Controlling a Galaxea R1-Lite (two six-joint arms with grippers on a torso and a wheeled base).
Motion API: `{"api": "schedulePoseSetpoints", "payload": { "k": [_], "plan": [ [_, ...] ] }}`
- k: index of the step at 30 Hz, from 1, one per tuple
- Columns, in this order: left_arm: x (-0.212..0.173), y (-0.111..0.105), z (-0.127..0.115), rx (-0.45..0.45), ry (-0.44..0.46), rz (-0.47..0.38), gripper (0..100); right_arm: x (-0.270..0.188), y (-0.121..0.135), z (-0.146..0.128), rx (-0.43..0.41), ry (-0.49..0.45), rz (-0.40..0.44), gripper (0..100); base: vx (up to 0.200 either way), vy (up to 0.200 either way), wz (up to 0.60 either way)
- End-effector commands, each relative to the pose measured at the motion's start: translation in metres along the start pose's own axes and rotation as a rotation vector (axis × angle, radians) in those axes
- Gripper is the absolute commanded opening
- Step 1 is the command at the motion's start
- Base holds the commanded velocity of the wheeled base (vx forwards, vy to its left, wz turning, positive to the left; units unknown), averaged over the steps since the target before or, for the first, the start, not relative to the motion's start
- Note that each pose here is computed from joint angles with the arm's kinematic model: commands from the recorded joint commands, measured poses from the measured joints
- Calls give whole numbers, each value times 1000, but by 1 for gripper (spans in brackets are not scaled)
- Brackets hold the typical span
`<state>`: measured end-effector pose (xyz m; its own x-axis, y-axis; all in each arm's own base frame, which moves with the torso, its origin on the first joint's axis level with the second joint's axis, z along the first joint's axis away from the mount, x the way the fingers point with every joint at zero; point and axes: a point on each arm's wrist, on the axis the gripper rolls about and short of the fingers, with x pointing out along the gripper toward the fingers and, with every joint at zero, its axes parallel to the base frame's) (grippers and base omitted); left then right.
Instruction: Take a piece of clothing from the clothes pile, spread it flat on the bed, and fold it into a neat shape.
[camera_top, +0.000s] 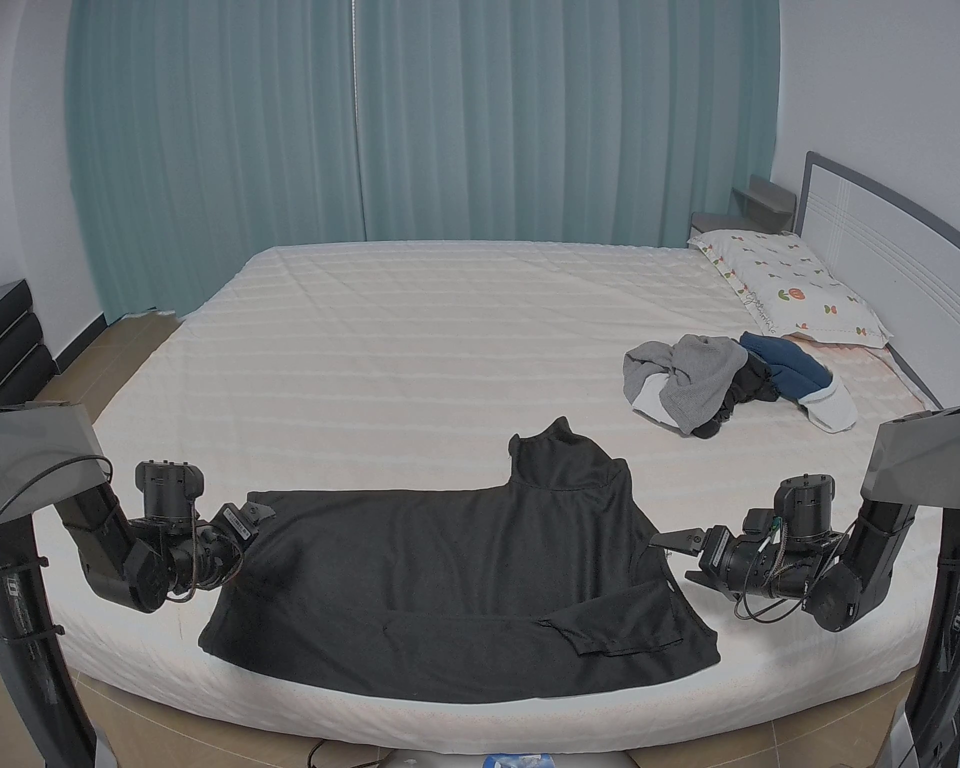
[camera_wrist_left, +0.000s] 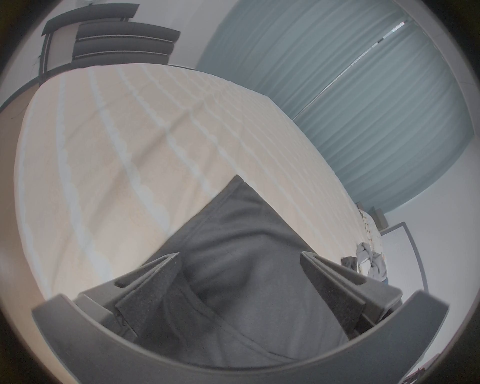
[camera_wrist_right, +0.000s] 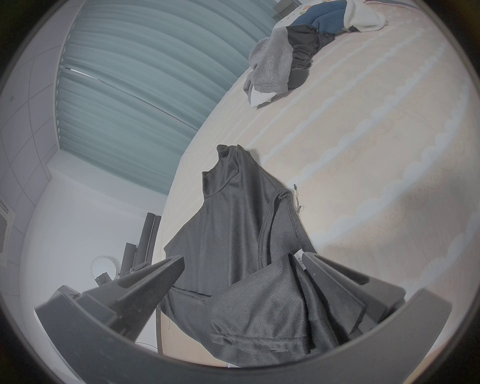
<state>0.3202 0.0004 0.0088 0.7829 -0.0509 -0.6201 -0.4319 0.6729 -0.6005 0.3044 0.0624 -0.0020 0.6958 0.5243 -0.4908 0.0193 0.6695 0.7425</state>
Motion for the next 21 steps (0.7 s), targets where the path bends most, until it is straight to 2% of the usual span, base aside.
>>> {"api": "schedulePoseSetpoints", "payload": {
  "k": [1,2,6,17,18,21],
  "plan": [
    [-2,16,13,1,-7,24,100,0,-1,0,1,2,-1,100,0,0,0],
    [4,24,11,22,23,46,100,0,0,0,0,1,0,100,0,0,0],
    [10,35,8,57,44,73,100,0,0,0,0,3,0,100,0,0,0],
    [9,35,0,69,67,79,100,0,-1,0,2,3,-2,100,0,0,0],
    [9,36,0,69,68,80,0,0,-1,0,1,0,-2,100,0,0,0],
    [10,37,-1,70,71,86,0,0,-1,0,1,0,-2,100,0,0,0]
  ]
}}
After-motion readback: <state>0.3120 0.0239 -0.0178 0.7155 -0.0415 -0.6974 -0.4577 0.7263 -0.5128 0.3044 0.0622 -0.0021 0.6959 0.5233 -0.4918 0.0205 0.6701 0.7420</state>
